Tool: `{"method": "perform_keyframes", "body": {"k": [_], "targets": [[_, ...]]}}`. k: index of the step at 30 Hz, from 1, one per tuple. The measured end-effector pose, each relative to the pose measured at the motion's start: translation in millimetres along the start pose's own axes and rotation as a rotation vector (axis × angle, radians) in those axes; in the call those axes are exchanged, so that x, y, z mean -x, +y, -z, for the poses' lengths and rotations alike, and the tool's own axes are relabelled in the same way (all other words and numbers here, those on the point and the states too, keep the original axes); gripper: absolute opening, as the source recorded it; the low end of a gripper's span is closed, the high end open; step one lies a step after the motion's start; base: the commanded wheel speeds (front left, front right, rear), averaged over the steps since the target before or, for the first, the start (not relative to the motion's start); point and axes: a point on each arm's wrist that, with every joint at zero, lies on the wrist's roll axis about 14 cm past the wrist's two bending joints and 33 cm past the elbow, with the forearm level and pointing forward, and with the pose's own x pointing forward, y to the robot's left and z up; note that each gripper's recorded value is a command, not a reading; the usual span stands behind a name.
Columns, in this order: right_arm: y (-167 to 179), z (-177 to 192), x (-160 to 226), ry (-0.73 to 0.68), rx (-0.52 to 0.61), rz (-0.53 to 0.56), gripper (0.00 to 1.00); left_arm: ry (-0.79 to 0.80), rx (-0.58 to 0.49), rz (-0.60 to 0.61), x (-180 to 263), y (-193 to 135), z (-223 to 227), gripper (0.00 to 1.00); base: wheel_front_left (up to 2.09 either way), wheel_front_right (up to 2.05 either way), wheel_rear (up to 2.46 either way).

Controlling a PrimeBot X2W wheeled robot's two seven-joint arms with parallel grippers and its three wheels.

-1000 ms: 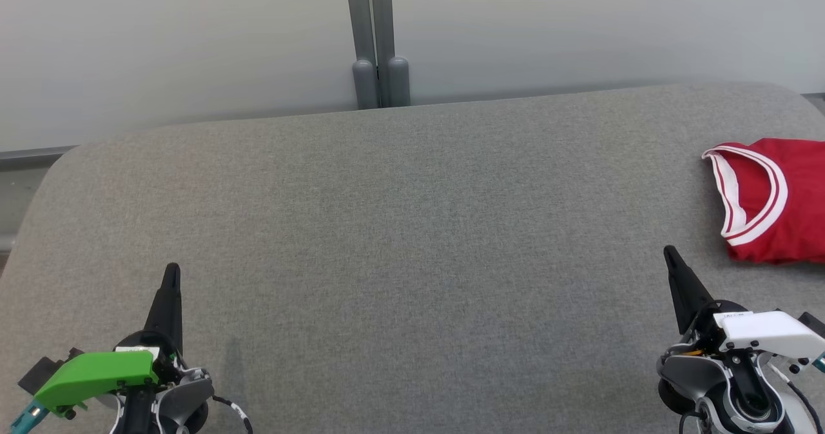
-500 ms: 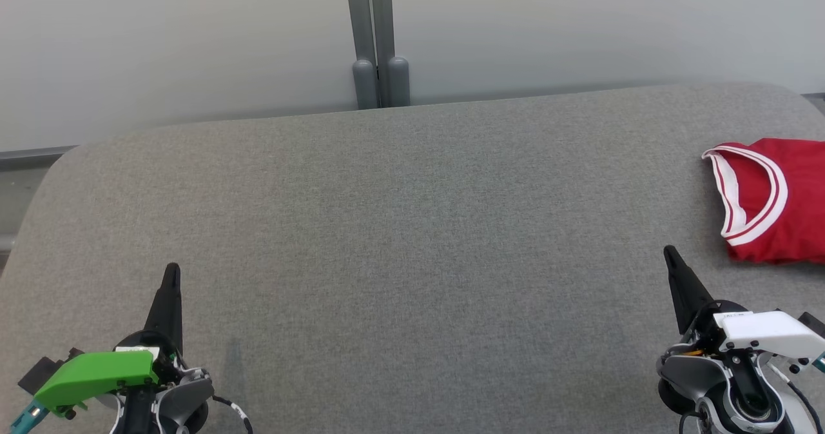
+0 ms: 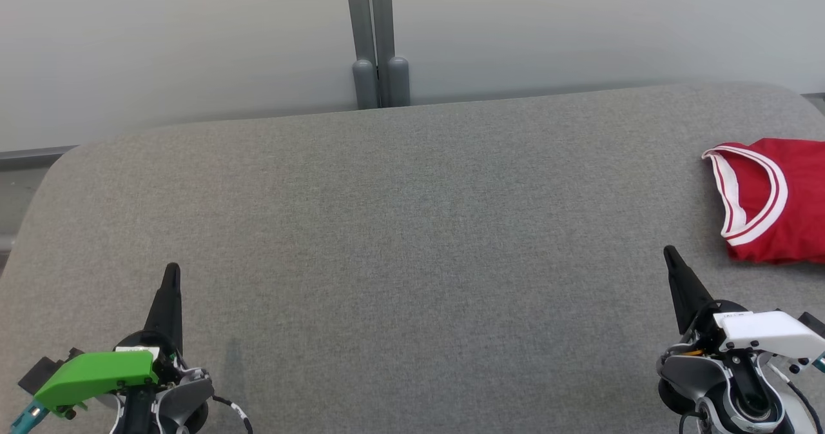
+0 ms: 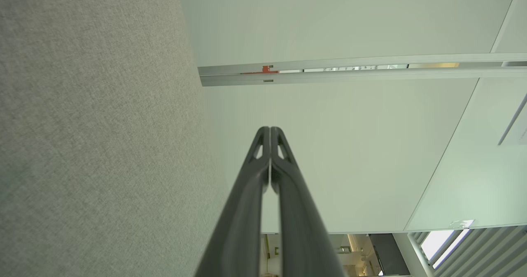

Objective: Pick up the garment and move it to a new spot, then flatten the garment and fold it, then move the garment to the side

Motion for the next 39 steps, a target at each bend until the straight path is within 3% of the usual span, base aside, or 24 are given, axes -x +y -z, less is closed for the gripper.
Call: {"method": "perform_keyframes", "body": {"k": [39], "targets": [[0.0, 0.0, 0.0, 0.000, 0.000, 0.000, 0.00, 0.000, 0.000, 0.000, 0.0, 0.0, 0.0, 0.00, 0.00, 0.00, 0.00]]}}
